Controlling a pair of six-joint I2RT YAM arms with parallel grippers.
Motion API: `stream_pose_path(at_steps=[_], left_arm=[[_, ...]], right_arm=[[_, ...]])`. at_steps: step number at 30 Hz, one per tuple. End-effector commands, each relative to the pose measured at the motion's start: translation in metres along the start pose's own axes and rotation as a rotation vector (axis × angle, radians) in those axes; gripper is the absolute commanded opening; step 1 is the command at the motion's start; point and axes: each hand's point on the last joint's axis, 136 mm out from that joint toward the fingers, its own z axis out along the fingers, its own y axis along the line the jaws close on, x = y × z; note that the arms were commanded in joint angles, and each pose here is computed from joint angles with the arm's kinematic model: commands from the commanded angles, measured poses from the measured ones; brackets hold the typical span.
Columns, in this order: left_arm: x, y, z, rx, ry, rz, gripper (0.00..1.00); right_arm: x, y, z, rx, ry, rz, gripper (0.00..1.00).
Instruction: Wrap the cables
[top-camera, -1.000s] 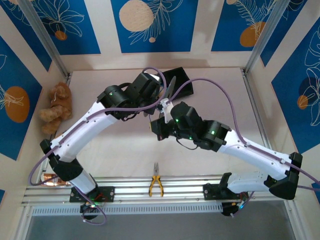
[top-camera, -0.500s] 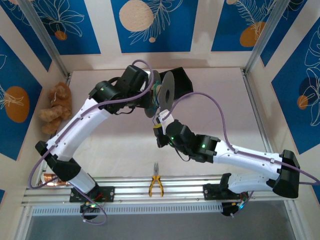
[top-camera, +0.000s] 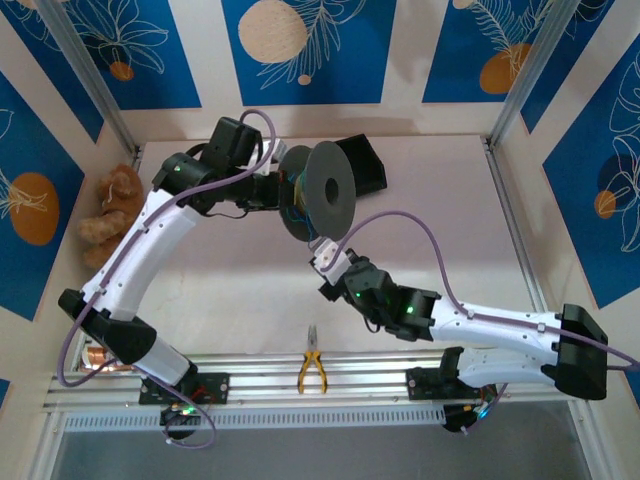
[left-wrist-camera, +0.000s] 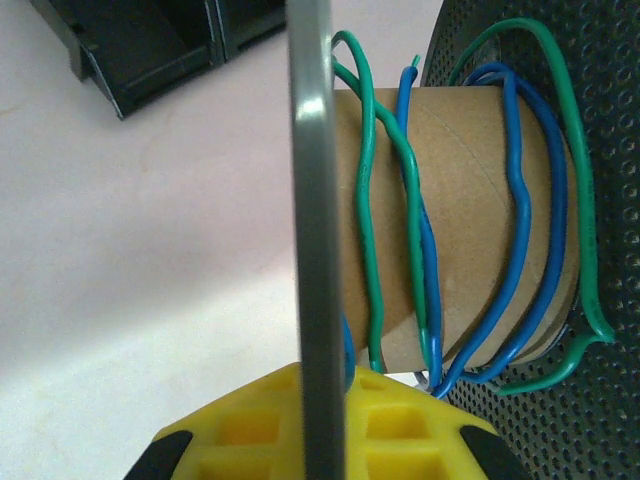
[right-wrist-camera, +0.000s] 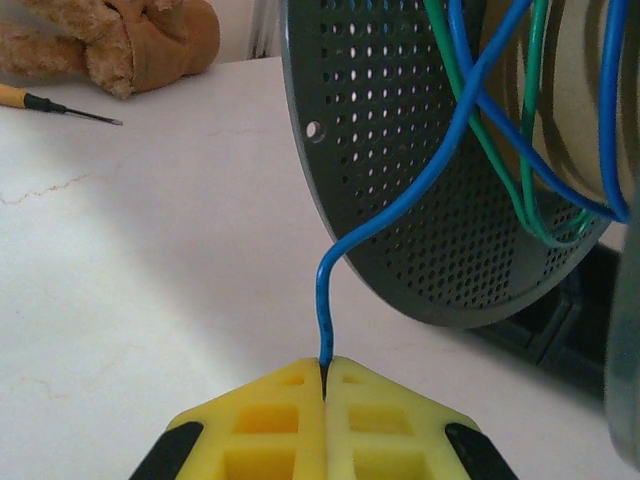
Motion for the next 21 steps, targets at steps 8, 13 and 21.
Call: stream_pose_path(at_steps=[8, 13, 21], left_arm=[[-0.003, -0.026, -0.037, 0.237, -0.025, -0.001, 0.00], [0.001, -0.041, -0.036, 0.364, 0.008, -0.019, 0.00], [0.010, -0.059, -0.034, 0.534, 0.073, -0.058, 0.00]], right_arm=[[-0.002, -0.040, -0.034, -0.035, -0.153, 0.051, 0.00], [0.010, -0.066, -0.042, -0.033, -0.175, 0.178, 0.00], [0.019, -0.096, -0.041, -0.029, -0.215, 0.315, 0.00]])
